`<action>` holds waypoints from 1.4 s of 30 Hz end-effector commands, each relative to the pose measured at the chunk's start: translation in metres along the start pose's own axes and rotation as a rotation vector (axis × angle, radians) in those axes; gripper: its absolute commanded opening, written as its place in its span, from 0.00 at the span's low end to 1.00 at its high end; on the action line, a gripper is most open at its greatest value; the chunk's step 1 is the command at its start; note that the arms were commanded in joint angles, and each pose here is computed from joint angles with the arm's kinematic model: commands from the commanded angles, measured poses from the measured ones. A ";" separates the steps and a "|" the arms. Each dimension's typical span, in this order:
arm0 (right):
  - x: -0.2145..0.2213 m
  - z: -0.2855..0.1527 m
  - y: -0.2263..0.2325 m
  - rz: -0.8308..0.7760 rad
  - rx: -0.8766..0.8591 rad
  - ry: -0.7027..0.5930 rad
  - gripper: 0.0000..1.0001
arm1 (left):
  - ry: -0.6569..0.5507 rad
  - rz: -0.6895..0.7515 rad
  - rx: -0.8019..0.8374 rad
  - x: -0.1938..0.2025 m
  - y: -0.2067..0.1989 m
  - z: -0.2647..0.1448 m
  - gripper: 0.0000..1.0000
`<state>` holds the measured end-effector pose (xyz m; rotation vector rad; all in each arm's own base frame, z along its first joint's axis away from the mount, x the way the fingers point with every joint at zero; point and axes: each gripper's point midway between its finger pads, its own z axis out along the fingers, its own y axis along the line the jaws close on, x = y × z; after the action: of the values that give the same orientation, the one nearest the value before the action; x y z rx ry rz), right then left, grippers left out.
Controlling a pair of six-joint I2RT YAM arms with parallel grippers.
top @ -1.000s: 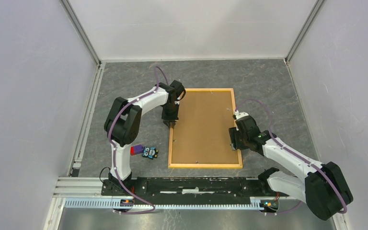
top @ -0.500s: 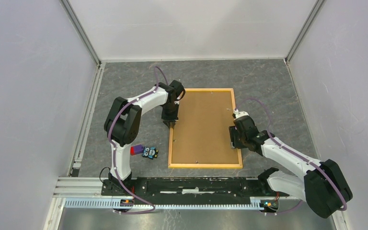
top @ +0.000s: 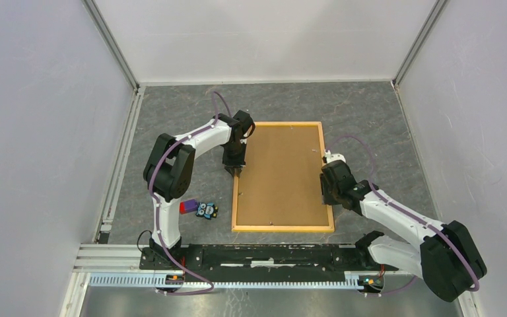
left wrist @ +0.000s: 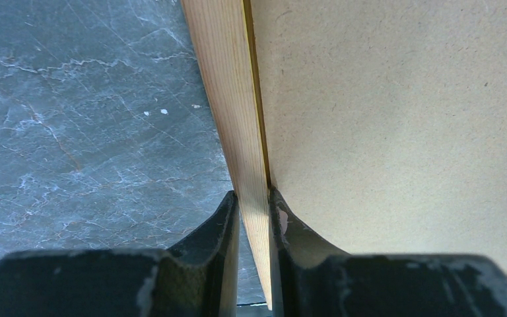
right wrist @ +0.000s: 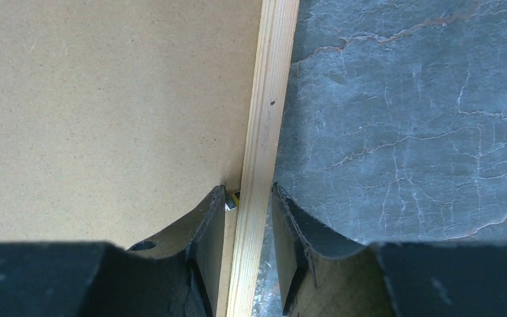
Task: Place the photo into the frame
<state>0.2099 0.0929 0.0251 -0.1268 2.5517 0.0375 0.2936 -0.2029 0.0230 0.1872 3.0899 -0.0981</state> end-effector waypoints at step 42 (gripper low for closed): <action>-0.161 0.051 -0.013 -0.001 0.078 -0.105 0.70 | -0.008 0.017 0.072 -0.005 -0.016 0.005 0.02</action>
<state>0.3398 0.0841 0.0588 -0.0909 2.5055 -0.1247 0.2935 -0.2033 0.0234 0.1799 3.0955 -0.1159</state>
